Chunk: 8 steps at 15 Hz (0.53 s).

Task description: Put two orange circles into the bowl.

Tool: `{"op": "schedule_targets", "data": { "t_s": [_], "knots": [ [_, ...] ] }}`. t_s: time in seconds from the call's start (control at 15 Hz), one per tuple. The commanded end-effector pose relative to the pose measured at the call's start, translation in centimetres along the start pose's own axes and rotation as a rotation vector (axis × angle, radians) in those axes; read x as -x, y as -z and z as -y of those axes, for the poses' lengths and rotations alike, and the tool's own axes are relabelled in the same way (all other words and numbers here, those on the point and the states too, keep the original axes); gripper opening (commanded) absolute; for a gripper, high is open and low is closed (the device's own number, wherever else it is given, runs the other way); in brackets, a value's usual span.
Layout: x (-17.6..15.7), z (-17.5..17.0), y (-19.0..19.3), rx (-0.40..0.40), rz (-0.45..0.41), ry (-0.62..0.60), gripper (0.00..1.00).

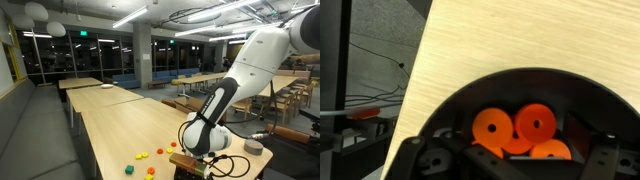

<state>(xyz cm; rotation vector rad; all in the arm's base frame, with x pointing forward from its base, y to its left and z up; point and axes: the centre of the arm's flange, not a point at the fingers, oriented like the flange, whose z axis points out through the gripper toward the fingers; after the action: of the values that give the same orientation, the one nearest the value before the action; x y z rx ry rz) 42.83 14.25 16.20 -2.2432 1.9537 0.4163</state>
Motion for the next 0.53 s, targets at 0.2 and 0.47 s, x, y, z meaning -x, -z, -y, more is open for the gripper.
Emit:
{"op": "schedule_targets", "data": {
  "t_s": [0.2,0.47],
  "knots": [
    [2.8,1.4,-0.6,0.010,0.083,0.063,1.00],
    [4.6,2.0,-0.7,0.018,0.114,0.103,1.00]
  ]
}}
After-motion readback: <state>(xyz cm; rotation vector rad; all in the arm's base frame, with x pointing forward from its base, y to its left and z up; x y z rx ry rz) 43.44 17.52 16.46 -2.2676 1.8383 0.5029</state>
